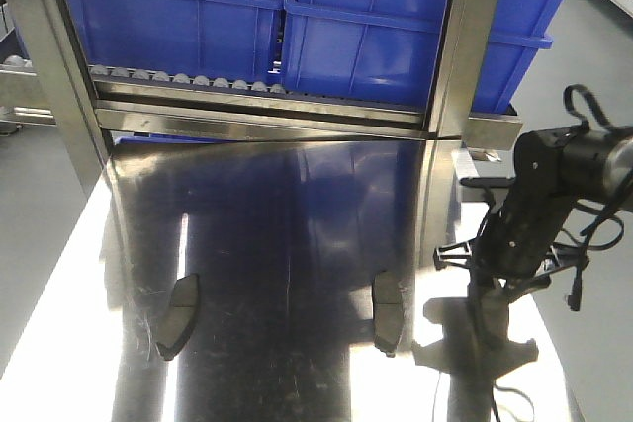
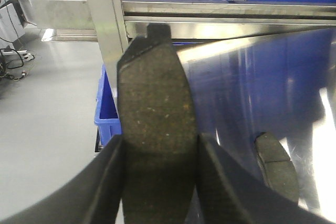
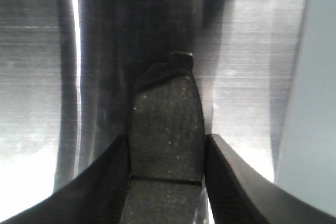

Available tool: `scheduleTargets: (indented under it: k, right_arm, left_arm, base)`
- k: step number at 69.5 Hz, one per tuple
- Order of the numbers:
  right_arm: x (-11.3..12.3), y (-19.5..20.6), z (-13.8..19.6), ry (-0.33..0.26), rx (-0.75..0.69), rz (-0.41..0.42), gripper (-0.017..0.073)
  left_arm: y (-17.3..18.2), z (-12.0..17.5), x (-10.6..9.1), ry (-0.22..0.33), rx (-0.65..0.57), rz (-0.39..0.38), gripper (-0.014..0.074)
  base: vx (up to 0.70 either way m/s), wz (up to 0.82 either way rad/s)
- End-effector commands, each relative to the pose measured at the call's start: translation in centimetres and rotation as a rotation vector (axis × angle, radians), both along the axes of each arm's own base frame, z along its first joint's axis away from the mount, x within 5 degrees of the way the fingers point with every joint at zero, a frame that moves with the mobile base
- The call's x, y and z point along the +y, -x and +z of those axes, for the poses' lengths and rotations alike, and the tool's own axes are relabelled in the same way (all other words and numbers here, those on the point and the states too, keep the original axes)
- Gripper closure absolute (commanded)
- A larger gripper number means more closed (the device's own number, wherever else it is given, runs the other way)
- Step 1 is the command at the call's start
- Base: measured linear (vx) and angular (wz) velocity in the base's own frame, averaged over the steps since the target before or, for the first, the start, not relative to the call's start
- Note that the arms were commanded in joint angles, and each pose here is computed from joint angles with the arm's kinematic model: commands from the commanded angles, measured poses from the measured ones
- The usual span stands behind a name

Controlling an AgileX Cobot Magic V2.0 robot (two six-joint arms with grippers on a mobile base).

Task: Move and align brake pads A on conveyor
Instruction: 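Grasp the brake pad with the right gripper and lift it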

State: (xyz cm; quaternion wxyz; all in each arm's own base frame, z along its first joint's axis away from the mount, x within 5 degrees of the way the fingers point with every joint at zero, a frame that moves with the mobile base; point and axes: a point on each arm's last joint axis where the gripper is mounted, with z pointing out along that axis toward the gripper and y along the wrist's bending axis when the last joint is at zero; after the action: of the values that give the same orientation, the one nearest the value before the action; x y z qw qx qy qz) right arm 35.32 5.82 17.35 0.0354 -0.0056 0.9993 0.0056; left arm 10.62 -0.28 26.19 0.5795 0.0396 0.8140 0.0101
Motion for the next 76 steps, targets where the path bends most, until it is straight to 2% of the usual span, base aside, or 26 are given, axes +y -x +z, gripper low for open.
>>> scheduleTargets:
  k: [1, 24, 46, 52, 63, 76]
  right_arm:
    - [-0.1, 0.1, 4.9, -0.024, -0.184, 0.003, 0.0576]
    - [-0.8, 4.2, 15.3, -0.057, -0.54, 0.067, 0.0571]
    - [-2.0, 12.1, 23.9, -0.073, -0.861, 0.122, 0.0569]
    - [-2.4, 14.5, 24.7, -0.078, -0.946, 0.125, 0.0567]
    - [-3.2, 19.0, 23.9, -0.078, -1.097, 0.14, 0.0566]
    - [-4.0, 23.8, 21.5, -0.074, -1.284, 0.149, 0.0566]
  left_arm:
    - [-0.4, 1.8, 0.0, 0.014, -0.126, 0.008, 0.06]
    - [-0.4, 1.8, 0.0, 0.014, -0.126, 0.008, 0.06]
    - [-0.4, 1.8, 0.0, 0.014, -0.126, 0.008, 0.06]
    - [-0.4, 1.8, 0.0, 0.014, -0.126, 0.008, 0.06]
    - [-0.4, 1.8, 0.0, 0.014, -0.126, 0.008, 0.06]
    - [-0.4, 1.8, 0.0, 0.014, -0.126, 0.008, 0.06]
  base:
    - [0.0, 0.0]
    - [0.0, 0.0]
    - [0.0, 0.0]
    - [0.0, 0.0]
    - [0.0, 0.0]
    - [0.0, 0.0]
